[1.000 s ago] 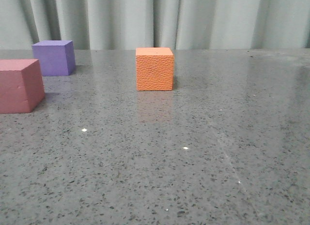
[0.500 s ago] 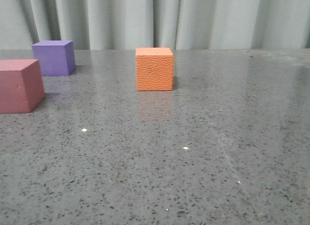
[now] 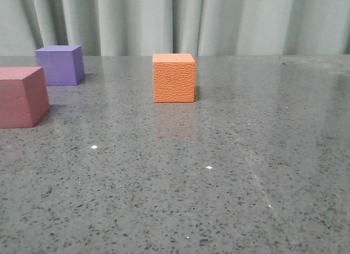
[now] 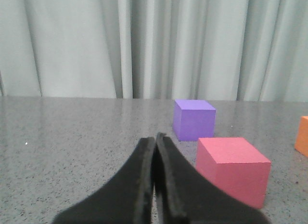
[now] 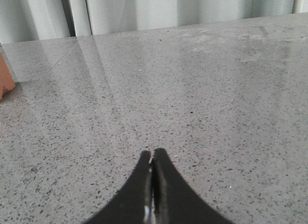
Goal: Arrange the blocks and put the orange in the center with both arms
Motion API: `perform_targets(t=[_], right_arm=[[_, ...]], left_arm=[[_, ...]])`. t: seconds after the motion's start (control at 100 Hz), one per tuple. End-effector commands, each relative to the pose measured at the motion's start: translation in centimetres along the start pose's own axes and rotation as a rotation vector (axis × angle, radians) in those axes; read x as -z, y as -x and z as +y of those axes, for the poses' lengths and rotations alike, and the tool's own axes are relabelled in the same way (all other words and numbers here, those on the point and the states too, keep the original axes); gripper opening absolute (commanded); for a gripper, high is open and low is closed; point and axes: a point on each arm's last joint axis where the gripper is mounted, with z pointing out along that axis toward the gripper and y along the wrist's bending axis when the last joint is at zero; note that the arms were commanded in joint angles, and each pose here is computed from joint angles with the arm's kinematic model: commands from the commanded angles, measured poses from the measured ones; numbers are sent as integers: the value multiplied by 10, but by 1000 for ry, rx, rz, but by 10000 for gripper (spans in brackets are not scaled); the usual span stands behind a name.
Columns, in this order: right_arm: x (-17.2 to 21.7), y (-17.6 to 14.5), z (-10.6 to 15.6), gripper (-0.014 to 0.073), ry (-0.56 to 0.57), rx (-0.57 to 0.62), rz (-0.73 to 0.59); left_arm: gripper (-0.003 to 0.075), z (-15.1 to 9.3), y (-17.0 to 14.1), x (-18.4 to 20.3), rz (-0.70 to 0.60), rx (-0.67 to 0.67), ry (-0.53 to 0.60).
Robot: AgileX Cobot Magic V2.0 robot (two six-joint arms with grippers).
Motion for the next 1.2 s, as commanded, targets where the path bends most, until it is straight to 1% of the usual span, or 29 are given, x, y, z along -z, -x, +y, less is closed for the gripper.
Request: perform_targets(t=[0.0,0.11,0.22,0.25,0.33,0.4,0.48,0.61,0.81,1.05,1.08,1.12,1.19], right_arm=[[4,14,2,-67,18,12,-126],[4,14,2,-67,18,12,-126],[4,14,2,-67,18,12,-126],[4,14,2,-67,18,12,-126],[4,14,2,-67,18,12,-126],[4,14,2,-67,18,12,-126],[4,14,2,-67,18,12,-126],[4,14,2,-67,18,12,-126],[4,14,2,-67,18,12,-126],[4,14,2,-67,18,12,-126],[4,14,2,-67,18,12,-126],[4,14,2,-67,18,12,-126],[4,14,2,-67,18,12,-126]], left_arm=[[-10,-3,41,0,-58,29,-1],[-10,-3,78,-10,31,33,25],[-10,-4,109,-28,179,35,61],[-10,-4,117,-34,202,31,66],[-10,-4,133,-48,304,27,91],[-10,-3,147,-62,395,-21,104],[-10,-4,157,-76,455,-31,113],[-10,-4,162,-99,503,-32,118],[-10,-4,147,-122,605,-21,118],[-3,-5,141,-133,626,-15,114],[6,-5,142,-133,617,-15,112],[38,-5,143,-134,605,-15,110],[123,-5,145,-135,579,-31,99]])
